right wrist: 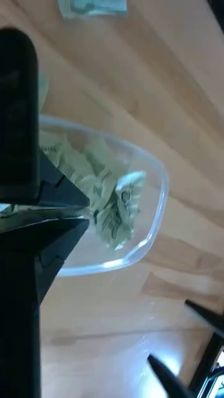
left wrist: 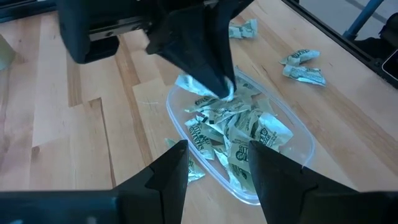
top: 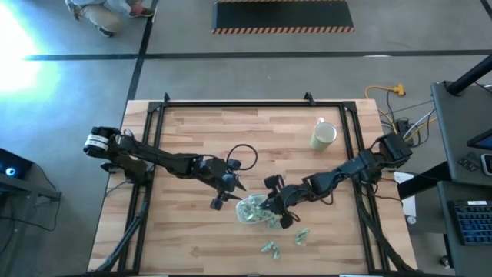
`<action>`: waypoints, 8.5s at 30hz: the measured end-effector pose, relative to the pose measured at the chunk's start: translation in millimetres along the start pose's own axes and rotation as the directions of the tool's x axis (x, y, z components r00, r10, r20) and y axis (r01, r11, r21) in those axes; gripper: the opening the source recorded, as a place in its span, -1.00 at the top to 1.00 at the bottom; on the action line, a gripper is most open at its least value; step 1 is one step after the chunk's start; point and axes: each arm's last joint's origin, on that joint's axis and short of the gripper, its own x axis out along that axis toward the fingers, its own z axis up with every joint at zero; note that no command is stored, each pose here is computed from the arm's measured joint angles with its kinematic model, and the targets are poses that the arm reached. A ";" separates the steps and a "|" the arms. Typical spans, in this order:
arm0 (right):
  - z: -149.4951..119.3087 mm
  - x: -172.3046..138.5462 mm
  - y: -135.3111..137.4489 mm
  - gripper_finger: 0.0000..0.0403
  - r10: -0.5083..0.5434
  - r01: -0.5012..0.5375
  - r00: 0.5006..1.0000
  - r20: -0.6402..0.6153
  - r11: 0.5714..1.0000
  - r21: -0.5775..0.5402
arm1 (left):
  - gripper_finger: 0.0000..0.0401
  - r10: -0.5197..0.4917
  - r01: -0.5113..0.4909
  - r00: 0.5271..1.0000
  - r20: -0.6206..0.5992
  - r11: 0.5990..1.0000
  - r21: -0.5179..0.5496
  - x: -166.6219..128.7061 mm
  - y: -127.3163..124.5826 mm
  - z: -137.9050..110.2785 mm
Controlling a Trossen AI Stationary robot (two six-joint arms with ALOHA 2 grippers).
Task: Pick and place items into bin
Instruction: Put the Stevia packet into the transparent bin, then adjust the transparent bin on the table, then put the Stevia packet into the transparent bin
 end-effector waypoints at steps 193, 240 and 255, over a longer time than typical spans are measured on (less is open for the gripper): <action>-13.5 -97.7 91.8 0.70 0.076 0.059 0.910 -0.407 0.949 0.309 | 0.98 0.095 -0.050 0.947 -0.305 0.987 0.151 167.2 -56.7 34.2; -19.5 -94.0 92.9 0.72 0.084 0.044 0.923 -0.375 0.946 0.323 | 0.49 0.117 -0.125 0.776 -0.620 0.992 0.031 93.3 -99.1 17.7; -18.6 -93.8 92.2 0.72 0.060 0.060 0.930 -0.363 0.948 0.311 | 0.49 0.118 -0.156 0.783 -0.611 0.988 -0.009 89.8 -98.7 14.3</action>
